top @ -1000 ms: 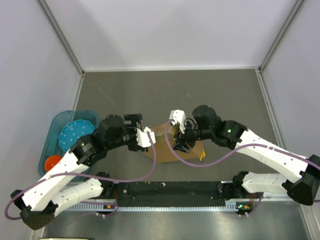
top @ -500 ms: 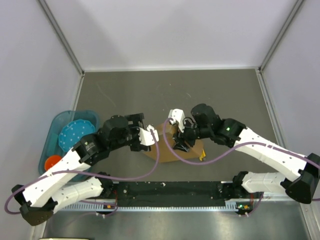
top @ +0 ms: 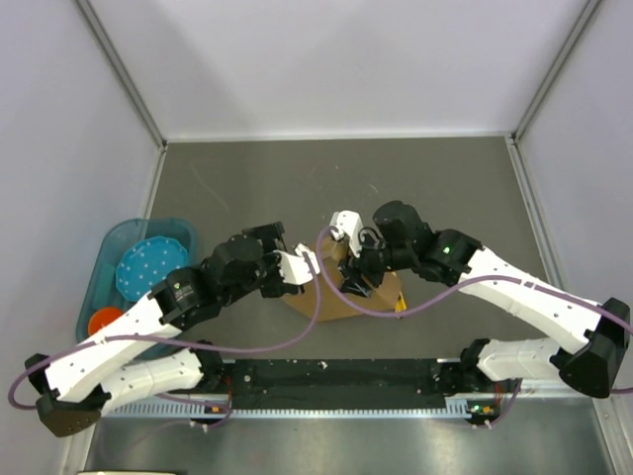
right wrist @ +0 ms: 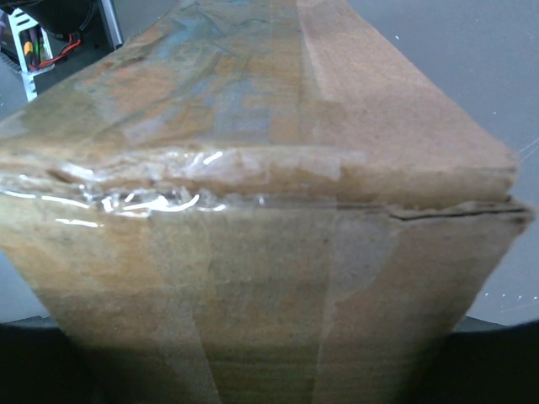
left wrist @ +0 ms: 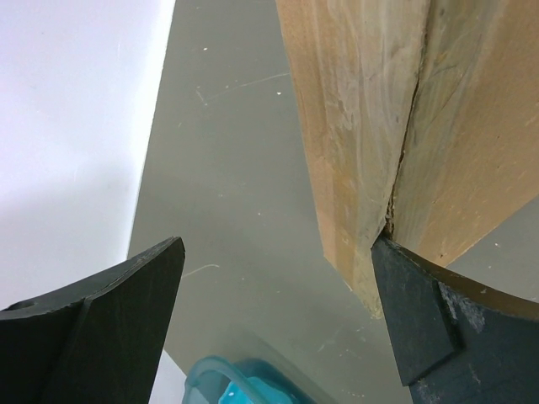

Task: Unpack the express box
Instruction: Open the express box at the center of the board.

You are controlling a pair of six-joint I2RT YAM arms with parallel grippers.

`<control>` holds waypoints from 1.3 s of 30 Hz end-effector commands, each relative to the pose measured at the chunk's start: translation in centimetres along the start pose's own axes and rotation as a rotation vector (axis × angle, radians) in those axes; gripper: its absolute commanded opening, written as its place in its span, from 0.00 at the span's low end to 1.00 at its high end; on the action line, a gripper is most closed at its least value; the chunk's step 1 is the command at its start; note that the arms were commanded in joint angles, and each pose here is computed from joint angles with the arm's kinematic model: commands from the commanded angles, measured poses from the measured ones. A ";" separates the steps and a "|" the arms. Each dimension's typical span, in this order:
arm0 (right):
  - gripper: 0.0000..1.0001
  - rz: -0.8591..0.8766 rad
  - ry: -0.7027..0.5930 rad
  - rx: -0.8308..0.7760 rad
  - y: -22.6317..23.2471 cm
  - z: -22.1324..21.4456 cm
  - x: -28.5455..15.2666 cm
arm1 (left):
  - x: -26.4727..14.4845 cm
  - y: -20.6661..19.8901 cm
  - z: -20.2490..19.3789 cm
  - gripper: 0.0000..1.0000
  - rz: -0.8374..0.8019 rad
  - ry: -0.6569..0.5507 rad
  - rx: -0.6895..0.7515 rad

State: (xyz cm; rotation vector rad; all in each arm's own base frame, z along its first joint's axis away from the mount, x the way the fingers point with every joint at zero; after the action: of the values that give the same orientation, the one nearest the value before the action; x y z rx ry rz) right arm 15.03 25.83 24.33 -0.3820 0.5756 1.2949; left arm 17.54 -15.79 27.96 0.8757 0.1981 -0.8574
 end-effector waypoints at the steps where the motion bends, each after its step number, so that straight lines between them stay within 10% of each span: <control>1: 0.00 0.152 -0.075 -0.059 2.5 2.7 0.5 | 0.7 2.6 5.1 0.99 0.167 -0.212 -0.153; 19: 0.00 0.191 -0.070 -0.073 3.2 2.3 1.5 | 0.2 3.8 12.1 0.99 0.054 -0.362 -0.434; 39: 0.00 0.101 -0.064 -0.070 1.7 -0.1 0.8 | -6.2 1.7 3.1 0.99 0.032 -0.294 -0.202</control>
State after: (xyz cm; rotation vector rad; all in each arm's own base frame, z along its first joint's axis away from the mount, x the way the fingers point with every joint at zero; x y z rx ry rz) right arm 13.30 27.14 23.67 -0.3770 0.5428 1.4202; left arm 15.92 -15.67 33.16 0.5270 0.0588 -0.8205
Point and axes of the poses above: each gripper's point midway between its finger pads, its own x axis out along the fingers, its own y axis along the line the jaws close on, z = x × y, the point moved 5 cm from there along -x, back along the fingers, and after that the axes turned 3 degrees about -x, right-handed, at the moved point
